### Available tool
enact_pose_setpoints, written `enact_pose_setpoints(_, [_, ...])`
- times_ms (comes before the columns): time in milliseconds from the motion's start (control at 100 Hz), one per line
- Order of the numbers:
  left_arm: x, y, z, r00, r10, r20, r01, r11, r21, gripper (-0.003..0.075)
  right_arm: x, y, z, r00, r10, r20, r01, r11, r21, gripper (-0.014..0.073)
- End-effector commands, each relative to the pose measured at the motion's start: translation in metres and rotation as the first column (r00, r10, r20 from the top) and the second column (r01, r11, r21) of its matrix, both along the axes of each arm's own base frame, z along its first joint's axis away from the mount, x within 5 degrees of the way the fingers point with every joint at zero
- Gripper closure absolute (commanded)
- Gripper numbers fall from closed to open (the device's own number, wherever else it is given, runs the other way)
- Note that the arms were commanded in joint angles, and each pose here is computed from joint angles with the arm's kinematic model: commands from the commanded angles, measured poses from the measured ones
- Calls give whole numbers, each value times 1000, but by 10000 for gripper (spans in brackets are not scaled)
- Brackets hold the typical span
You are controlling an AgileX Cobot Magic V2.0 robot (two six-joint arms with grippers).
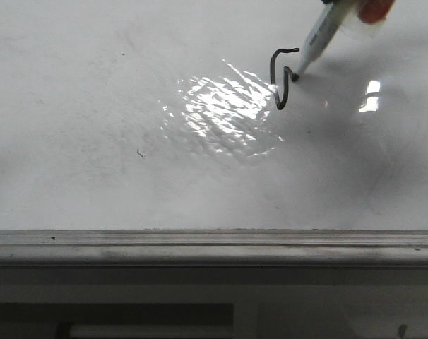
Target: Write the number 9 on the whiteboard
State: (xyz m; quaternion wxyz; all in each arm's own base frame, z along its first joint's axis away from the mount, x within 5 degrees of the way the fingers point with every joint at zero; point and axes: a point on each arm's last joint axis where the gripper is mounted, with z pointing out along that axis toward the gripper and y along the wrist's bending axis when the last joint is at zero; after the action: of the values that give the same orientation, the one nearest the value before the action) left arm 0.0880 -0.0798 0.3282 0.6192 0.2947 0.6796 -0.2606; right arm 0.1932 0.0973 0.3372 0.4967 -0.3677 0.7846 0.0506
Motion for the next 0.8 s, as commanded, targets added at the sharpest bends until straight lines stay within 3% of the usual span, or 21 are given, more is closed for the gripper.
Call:
enact_pose_setpoints(0, [1, 1, 11, 1000, 21, 8, -21, 998, -56, 741, -3, -1, -9, 997, 12, -71, -14, 1000, -27, 636])
enact_pose_setpoints(100, [1, 1, 11, 1000, 21, 8, -21, 998, -56, 741, -12, 3, -29, 989, 44, -141, -49, 998, -35, 636])
enact_pose_setpoints(210, [1, 1, 11, 1000, 21, 8, -21, 998, -56, 741, -17, 9, -37, 989, 72, -128, -76, 997, -32, 636])
enact_pose_setpoints(350, [1, 1, 11, 1000, 21, 8, -21, 998, -56, 741, -16, 9, -31, 995, 67, -77, -68, 998, -12, 636])
enact_pose_setpoints(480, [1, 1, 11, 1000, 19, 7, -18, 998, -55, 731, -25, 9, -4, 996, 93, -5, -93, 995, 23, 636])
enact_pose_setpoints(550, [0, -2, 9, 1000, -13, -7, 13, 999, -33, 661, -34, 10, 15, 991, 124, 44, -126, 991, 44, 636])
enact_pose_setpoints(700, [6, -20, -6, 976, -164, -143, 171, 985, 37, 358, -49, 17, 35, 975, 213, 56, -216, 976, 44, 638])
enact_pose_setpoints(790, [12, -34, -11, 935, -284, -213, 308, 947, 92, 302, -57, 25, 33, 961, 276, 25, -277, 961, 29, 639])
